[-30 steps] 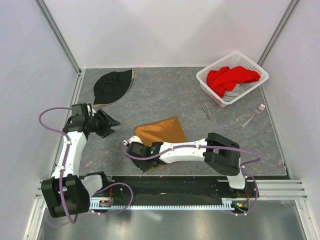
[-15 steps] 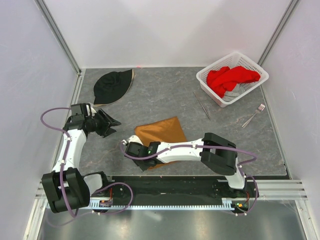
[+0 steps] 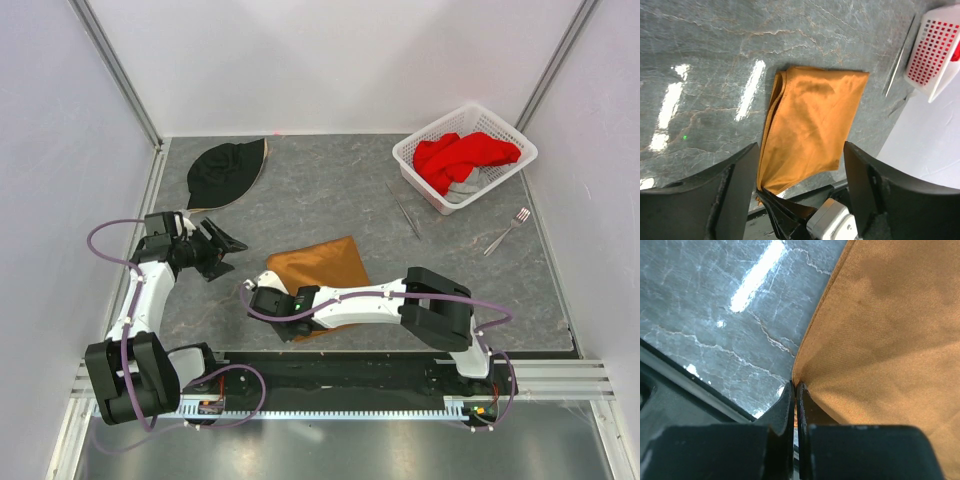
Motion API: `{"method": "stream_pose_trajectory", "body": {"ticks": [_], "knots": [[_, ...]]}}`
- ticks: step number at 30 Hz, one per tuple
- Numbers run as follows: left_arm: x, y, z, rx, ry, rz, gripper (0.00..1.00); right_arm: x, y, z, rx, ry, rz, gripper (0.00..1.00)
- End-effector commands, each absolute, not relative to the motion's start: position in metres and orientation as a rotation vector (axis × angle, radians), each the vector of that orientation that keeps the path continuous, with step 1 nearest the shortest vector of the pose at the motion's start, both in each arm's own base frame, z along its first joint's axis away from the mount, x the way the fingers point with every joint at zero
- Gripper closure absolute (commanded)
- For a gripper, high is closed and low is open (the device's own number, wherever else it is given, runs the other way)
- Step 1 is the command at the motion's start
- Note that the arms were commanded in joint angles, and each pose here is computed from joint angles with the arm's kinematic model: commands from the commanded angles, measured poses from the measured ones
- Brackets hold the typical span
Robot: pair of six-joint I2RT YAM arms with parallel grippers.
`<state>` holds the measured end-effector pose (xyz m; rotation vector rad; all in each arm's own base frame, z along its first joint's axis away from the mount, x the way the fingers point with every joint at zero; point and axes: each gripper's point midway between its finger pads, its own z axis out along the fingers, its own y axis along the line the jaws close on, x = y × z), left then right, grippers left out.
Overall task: Fold the napkin into a case and place the utensils inside
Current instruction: Pick up the upper triangle-folded napkin from the center of the board.
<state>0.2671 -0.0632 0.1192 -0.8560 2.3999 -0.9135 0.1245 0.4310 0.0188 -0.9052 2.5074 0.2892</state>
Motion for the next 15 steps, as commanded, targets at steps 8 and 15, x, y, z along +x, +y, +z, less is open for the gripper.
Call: {"method": "stream_pose_trajectory", "body": {"ticks": [8, 15], "knots": [[0.268, -0.102, 0.099, -0.777, 2.429, -1.088, 0.2, 0.131, 0.425, 0.082, -0.68, 2.528, 0.785, 1.0], [0.279, -0.111, 0.083, -0.828, 2.431, -1.009, 0.2, 0.147, 0.4, 0.1, -0.508, 2.518, 0.96, 1.0]]}}
